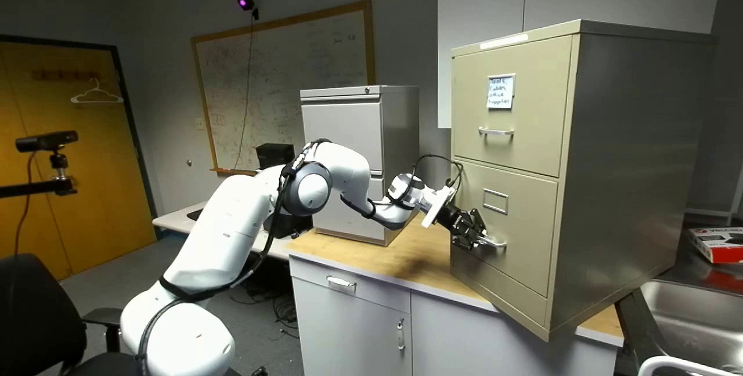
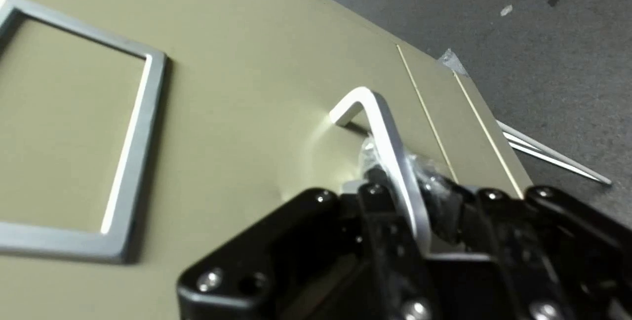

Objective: Open the bottom drawer of the cabinet to the right.

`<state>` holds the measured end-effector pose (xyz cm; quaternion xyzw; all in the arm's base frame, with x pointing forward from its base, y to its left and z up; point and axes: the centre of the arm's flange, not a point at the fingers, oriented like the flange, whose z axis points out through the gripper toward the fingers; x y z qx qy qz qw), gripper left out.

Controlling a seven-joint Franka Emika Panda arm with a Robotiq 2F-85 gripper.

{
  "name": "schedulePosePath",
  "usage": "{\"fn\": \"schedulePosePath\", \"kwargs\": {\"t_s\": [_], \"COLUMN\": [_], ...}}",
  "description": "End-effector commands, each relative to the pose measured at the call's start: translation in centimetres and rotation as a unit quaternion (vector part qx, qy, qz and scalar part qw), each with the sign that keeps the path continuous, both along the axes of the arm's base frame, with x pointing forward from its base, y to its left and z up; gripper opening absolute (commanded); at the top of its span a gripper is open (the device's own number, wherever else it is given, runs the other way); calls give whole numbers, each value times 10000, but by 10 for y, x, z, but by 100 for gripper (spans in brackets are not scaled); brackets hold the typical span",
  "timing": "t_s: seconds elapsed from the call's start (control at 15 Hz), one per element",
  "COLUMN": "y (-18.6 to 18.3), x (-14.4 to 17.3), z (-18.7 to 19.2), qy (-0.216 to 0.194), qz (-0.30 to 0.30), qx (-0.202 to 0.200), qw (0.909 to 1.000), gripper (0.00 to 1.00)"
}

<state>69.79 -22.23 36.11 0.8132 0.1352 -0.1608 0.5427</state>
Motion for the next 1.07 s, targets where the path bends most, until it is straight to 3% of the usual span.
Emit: {"fn": "schedulePosePath", "kwargs": {"t_s": [0.0, 0.33, 1.0], "y": [20, 26, 49], "x": [-14, -20, -50], "z": [-66, -72, -62], "qy": [464, 552, 490], "qz": [-631, -710, -793], "qx": [61, -264, -296], "qw": [9969, 9956, 9952], "gripper": [3, 3, 3]}}
